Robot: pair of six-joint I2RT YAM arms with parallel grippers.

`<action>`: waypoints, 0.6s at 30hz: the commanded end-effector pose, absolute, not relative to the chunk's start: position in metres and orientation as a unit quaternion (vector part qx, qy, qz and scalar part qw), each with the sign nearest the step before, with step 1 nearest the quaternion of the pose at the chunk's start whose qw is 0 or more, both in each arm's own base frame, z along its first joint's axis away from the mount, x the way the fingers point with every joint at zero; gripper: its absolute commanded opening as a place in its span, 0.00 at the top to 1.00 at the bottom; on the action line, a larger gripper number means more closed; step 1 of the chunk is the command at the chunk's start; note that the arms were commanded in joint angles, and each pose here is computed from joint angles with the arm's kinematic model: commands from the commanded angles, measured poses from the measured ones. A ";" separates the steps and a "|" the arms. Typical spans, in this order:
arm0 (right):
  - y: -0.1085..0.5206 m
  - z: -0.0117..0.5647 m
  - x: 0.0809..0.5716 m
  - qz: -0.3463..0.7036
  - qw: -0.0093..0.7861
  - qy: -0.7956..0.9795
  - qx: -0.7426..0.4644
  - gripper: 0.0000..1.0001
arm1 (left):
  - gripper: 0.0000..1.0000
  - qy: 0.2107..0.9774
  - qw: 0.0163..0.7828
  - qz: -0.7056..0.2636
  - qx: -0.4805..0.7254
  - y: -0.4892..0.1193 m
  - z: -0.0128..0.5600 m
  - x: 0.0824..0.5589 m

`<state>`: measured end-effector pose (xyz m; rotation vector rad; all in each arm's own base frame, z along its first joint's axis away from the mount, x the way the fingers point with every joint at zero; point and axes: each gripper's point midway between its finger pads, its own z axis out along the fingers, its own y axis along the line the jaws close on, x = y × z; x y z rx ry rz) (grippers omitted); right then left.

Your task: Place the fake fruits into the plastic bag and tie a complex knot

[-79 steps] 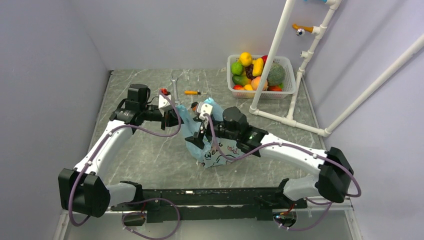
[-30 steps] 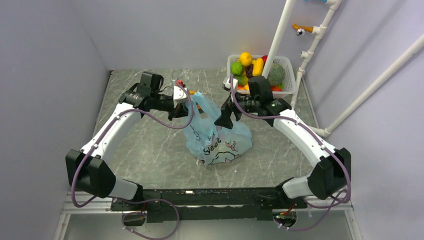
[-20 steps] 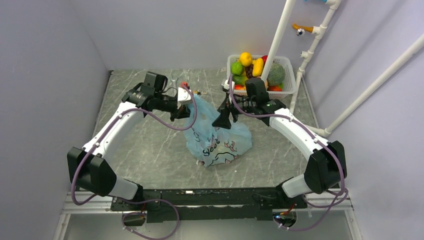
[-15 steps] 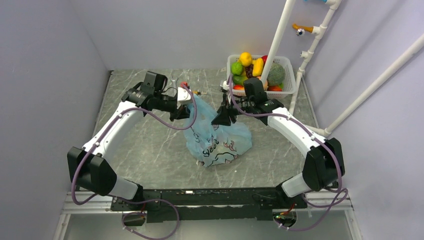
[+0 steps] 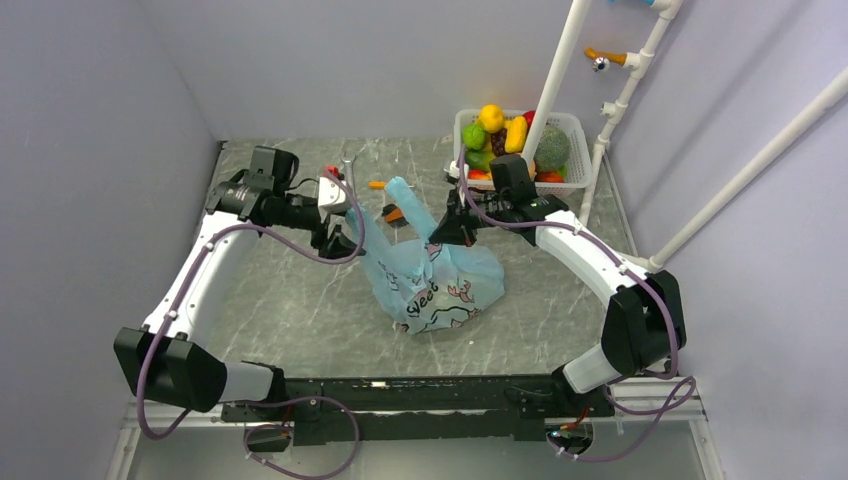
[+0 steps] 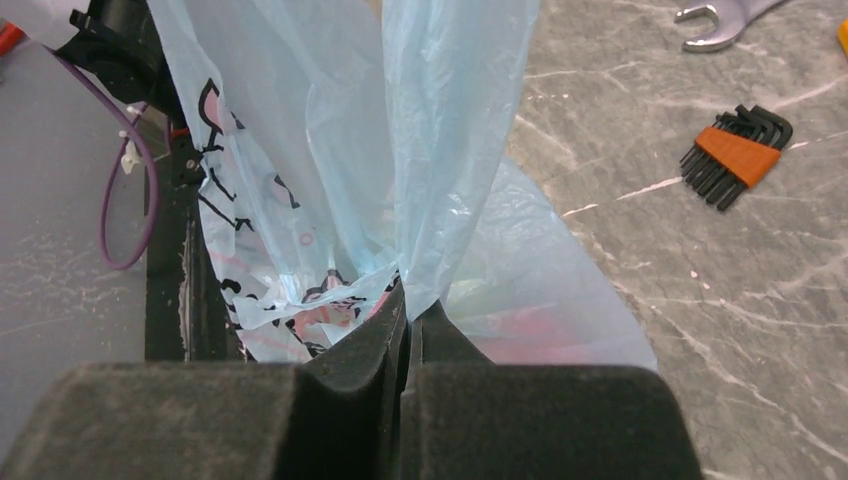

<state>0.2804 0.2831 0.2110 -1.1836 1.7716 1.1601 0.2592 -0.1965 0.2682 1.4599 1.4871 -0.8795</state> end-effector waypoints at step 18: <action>0.278 0.233 0.283 0.434 0.372 0.663 -0.483 1.00 | 0.62 0.509 0.451 -0.517 0.520 -0.238 0.314 0.217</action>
